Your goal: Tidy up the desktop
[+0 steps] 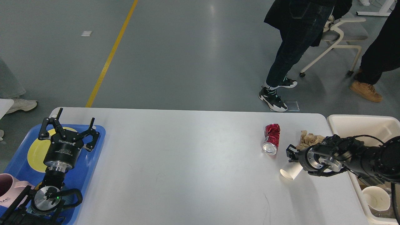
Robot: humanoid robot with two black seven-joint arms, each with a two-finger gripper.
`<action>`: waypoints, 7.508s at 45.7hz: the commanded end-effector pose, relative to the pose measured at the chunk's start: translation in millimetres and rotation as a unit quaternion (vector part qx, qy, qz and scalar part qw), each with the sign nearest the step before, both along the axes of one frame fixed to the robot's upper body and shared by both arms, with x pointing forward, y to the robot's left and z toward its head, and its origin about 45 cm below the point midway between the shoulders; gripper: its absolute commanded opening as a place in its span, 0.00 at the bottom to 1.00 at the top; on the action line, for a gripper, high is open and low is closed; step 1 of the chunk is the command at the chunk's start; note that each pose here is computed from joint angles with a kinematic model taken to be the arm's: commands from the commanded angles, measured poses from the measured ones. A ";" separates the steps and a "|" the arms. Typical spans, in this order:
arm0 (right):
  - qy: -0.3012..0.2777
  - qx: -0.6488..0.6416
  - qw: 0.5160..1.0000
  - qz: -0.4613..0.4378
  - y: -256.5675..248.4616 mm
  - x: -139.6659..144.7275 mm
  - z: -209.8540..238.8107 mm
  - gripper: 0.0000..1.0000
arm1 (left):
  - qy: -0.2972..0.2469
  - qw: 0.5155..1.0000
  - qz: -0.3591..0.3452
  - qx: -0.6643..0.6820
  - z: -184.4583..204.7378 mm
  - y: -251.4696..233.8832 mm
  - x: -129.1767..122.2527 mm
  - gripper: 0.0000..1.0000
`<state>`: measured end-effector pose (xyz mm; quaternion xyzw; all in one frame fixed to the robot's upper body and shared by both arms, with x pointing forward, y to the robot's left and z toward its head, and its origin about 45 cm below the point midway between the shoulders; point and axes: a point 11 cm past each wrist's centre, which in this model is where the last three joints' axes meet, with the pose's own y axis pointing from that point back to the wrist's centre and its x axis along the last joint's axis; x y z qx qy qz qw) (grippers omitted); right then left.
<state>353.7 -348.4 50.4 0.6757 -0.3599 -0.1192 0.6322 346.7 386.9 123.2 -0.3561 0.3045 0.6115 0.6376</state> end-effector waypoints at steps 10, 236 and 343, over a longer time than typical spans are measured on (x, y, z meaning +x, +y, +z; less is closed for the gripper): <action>0.059 -0.036 0.994 0.081 -3.8 -7.4 67.3 0.00 | 0.000 1.000 -0.001 0.000 0.3 -0.3 0.2 0.96; 0.124 -0.137 0.926 0.329 42.0 -36.4 329.8 1.00 | 0.001 1.000 0.001 0.001 0.1 0.7 0.0 0.96; -0.162 0.021 0.965 -0.208 -83.0 15.5 -1.5 0.86 | 0.000 1.000 0.000 0.000 0.0 0.0 0.0 0.96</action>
